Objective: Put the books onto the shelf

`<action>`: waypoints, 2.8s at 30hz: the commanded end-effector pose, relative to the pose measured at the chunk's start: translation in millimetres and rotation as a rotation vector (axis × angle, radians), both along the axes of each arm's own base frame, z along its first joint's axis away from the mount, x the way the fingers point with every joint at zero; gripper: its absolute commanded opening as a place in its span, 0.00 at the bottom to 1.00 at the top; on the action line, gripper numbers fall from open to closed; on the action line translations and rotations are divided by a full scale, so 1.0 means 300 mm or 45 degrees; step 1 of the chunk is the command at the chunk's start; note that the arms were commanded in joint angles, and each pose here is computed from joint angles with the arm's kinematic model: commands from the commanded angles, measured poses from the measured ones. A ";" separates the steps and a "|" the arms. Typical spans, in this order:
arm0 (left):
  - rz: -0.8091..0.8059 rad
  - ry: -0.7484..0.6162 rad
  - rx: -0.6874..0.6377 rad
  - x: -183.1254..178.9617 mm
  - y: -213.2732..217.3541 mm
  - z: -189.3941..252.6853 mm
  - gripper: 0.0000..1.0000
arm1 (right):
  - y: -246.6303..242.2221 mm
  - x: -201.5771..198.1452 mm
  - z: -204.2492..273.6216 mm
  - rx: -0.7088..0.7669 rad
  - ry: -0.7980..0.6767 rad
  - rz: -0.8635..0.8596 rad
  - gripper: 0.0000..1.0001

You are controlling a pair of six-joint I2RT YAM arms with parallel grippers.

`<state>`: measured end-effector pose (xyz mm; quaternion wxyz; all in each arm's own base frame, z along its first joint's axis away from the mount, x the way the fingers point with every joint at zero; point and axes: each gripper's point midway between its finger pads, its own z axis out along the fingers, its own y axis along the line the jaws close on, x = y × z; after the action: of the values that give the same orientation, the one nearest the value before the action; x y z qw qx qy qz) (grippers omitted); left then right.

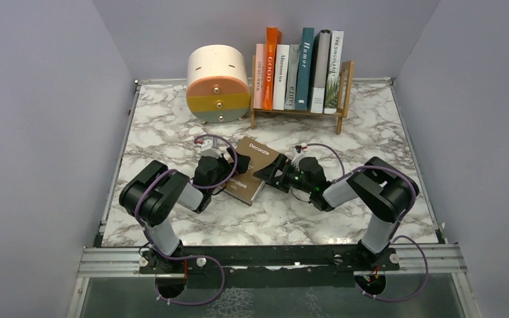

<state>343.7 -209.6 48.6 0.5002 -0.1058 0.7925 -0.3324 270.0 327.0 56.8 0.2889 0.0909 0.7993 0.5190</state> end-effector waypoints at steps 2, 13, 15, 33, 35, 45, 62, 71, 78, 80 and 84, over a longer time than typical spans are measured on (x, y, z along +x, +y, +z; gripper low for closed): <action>-0.149 0.129 -0.047 -0.085 -0.074 -0.063 0.82 | -0.068 0.004 -0.102 -0.232 0.162 -0.141 0.95; -0.152 0.114 -0.052 -0.079 -0.079 -0.049 0.34 | -0.065 -0.019 -0.139 -0.199 0.184 -0.119 0.93; -0.141 0.100 -0.047 -0.077 -0.071 -0.039 0.27 | -0.061 -0.017 -0.136 -0.193 0.171 -0.114 0.93; -0.071 -0.007 -0.028 -0.087 -0.014 0.098 0.21 | -0.078 -0.025 -0.101 -0.160 0.084 -0.112 0.95; -0.064 0.001 -0.022 -0.087 -0.011 0.099 0.21 | -0.071 -0.030 -0.090 -0.127 0.070 -0.099 0.96; 0.022 0.043 -0.084 -0.045 -0.010 0.105 0.21 | -0.028 -0.055 -0.062 0.008 0.036 -0.019 0.92; 0.170 0.005 -0.175 0.018 -0.035 0.174 0.21 | 0.062 -0.074 -0.024 0.113 0.008 0.022 0.81; 0.180 0.003 -0.168 0.013 -0.038 0.169 0.37 | 0.067 -0.073 -0.024 0.127 -0.001 0.026 0.60; 0.158 0.013 -0.153 -0.003 -0.037 0.155 0.55 | 0.053 -0.067 -0.005 0.140 -0.040 -0.001 0.59; 0.152 0.019 -0.150 -0.009 -0.036 0.148 0.63 | 0.051 -0.064 0.000 0.143 -0.050 -0.004 0.59; 0.140 0.020 -0.142 -0.019 -0.035 0.144 0.71 | 0.054 -0.063 0.009 0.149 -0.063 0.000 0.61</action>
<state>337.6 -216.6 77.9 0.4912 -0.1849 0.7847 -0.3299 249.3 344.2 56.6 0.2825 0.1025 0.7674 0.5664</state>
